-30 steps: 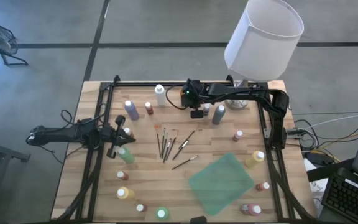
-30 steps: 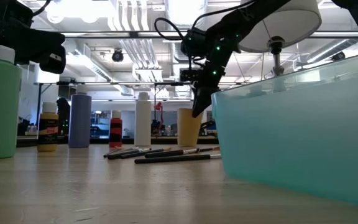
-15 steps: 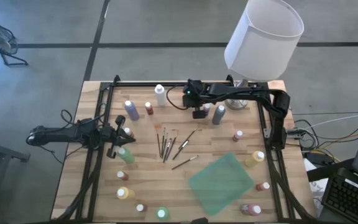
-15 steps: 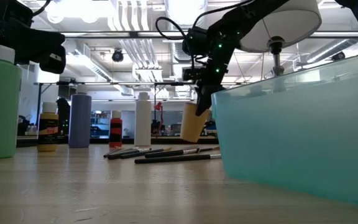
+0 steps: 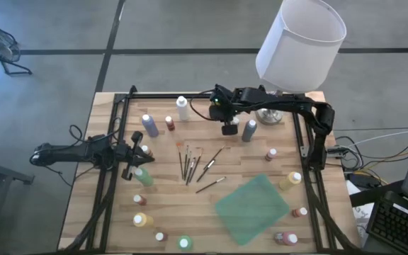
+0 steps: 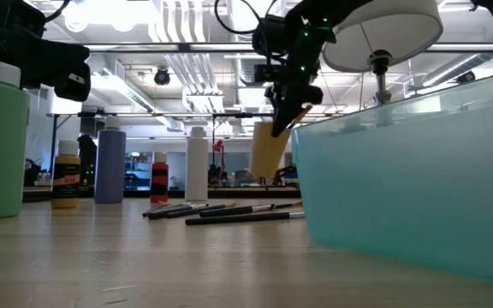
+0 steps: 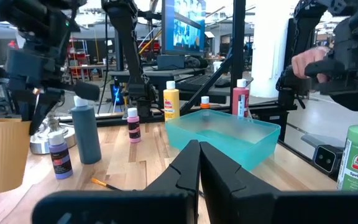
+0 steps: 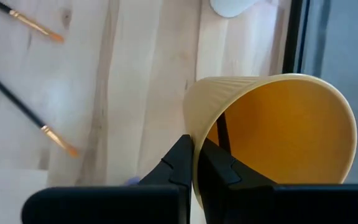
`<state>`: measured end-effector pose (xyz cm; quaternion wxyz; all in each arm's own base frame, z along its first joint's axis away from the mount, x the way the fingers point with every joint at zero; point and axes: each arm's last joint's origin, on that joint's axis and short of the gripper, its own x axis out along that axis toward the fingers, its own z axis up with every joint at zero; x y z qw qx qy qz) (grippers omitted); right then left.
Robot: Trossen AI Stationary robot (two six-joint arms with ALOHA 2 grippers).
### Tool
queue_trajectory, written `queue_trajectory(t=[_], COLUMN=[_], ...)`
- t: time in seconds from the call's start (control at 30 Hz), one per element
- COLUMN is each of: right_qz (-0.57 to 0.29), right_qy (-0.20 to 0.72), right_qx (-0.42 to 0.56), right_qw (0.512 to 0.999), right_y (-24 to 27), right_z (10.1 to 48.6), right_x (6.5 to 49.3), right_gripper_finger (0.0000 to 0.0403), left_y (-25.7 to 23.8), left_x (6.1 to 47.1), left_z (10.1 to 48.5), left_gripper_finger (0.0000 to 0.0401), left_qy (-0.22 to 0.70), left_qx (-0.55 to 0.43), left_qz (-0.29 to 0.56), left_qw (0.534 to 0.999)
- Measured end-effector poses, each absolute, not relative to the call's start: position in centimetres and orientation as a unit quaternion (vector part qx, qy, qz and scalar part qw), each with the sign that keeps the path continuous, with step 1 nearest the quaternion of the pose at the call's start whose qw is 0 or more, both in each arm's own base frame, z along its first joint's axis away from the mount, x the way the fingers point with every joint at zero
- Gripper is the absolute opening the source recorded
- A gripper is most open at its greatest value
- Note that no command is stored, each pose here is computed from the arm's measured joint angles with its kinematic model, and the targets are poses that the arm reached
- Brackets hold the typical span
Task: Pick & Place Paint Supplies
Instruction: Adjust the yellow cup
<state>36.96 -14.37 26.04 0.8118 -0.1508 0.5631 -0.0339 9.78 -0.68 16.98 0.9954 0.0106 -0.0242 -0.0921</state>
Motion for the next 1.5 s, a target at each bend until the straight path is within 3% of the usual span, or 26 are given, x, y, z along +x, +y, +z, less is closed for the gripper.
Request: queue_trajectory(t=[0.2,0.57,1.5], right_qz=[-0.027,0.006,-0.022], right_qy=[0.602,0.658,0.646], right_qx=[-0.114,-0.085,-0.073], right_qw=[0.79,0.748,0.759], right_y=[-14.9,-16.0,-16.6], right_z=[27.2,23.3,22.3], right_x=[37.9,40.9,39.3], right_gripper_finger=[0.0009,0.0008,0.0008], left_y=[-0.7,-0.7,-0.7], left_x=[9.8,9.8,9.8], left_z=[17.0,17.0,17.0], left_gripper_finger=[0.0014,0.0014,0.0014], left_qy=[-0.024,-0.024,-0.024], left_qx=[0.011,0.01,0.01], left_qz=[-0.092,-0.092,-0.092], left_qw=[0.995,0.995,0.995])
